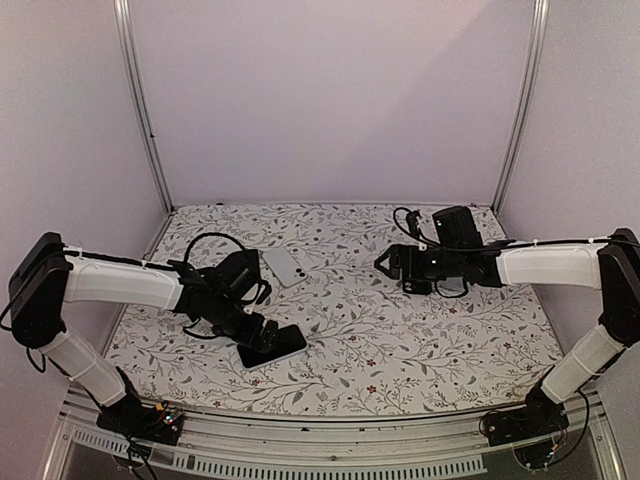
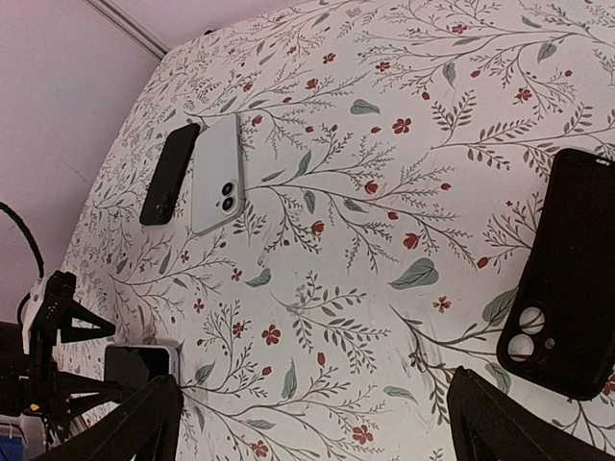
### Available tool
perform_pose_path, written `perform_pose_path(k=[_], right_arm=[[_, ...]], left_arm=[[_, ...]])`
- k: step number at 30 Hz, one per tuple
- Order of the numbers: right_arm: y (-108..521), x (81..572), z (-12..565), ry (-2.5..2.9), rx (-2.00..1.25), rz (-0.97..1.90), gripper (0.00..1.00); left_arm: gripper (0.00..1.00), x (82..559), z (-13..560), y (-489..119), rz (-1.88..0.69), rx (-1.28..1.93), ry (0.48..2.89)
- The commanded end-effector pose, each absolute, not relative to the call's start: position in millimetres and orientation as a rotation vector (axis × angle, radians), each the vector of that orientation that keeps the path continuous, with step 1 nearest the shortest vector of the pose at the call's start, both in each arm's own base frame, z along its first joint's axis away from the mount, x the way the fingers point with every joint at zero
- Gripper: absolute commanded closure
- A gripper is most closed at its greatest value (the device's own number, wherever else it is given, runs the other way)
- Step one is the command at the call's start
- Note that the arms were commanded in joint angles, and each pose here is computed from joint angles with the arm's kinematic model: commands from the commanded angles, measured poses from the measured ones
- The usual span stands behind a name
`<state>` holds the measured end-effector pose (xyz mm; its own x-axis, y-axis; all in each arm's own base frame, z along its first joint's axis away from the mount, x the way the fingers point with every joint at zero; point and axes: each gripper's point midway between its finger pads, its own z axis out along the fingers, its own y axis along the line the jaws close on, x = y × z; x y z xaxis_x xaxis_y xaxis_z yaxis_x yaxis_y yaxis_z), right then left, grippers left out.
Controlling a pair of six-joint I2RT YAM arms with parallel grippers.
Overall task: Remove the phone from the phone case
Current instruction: Pick up the phone with the phone case from the center of the board.
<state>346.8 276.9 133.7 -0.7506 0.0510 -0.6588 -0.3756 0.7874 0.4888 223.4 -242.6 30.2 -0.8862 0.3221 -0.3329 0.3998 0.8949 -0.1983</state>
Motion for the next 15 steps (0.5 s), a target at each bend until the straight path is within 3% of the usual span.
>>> perform_pose_path(k=[1, 15], right_arm=[[274, 345, 147, 2.256, -0.217, 0.811, 0.01], [268, 337, 152, 2.245, -0.209, 0.798, 0.01]], left_arm=[[0.01, 216, 34, -254, -0.469, 0.590, 2.750], [0.01, 183, 22, -271, -0.431, 0.802, 2.794]])
